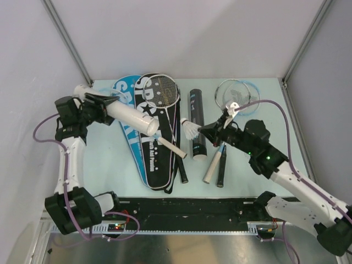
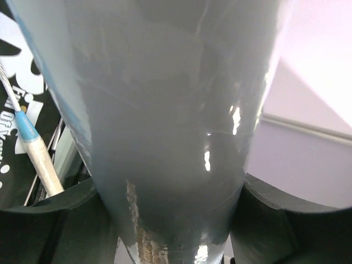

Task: Pack up the badminton gear
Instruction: Place the shuttlecock at the shuttle tube.

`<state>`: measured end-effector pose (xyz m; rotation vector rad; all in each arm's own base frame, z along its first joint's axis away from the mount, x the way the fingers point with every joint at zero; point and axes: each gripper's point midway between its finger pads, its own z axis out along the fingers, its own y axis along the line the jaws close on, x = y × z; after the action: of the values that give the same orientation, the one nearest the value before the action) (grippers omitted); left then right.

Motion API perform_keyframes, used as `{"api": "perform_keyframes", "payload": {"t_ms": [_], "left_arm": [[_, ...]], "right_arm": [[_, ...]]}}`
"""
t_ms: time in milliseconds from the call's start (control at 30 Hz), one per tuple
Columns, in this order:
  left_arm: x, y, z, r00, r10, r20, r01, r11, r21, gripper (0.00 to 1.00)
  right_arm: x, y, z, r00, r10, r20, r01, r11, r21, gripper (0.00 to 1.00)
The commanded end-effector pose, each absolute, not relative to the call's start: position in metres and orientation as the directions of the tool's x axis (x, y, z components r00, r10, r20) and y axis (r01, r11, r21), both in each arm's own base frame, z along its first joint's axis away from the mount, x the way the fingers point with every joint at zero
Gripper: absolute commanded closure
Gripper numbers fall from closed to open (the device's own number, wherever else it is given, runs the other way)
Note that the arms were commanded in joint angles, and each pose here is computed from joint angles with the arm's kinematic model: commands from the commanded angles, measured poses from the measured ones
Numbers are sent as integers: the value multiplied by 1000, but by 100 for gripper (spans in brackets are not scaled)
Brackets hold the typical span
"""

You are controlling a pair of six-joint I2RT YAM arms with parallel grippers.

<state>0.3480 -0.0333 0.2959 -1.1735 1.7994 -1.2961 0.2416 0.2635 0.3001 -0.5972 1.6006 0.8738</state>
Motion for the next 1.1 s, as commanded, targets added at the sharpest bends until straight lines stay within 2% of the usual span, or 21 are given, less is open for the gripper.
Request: {"api": "perform_keyframes", "payload": {"t_ms": [0,333,533,800,1067], "left_arm": [[349,-69,295,-564,-826,-28,-229,189,-955,68],[354,-85,288,-596,-802,-36,-232,216,-949,69],[347,-87,284,-580,-814,-46,-235,221,-947,69],[336,-95,277,-599,-800,-28,-240,213,-947,70],[329,-96,274,-582,-813,-22,-249,204,-947,71]], "right_arm": [[195,266,310,-191,56,-980,-881,431,196,100],[169,298,327,-233,123,-965,-920,294,260,100],[171,325,330,-264,130,-956,-916,276,291,100],[195,353,332,-305,157,-939,-882,326,341,100],[223,380,338,-310,217,-926,-816,440,376,100]]}}
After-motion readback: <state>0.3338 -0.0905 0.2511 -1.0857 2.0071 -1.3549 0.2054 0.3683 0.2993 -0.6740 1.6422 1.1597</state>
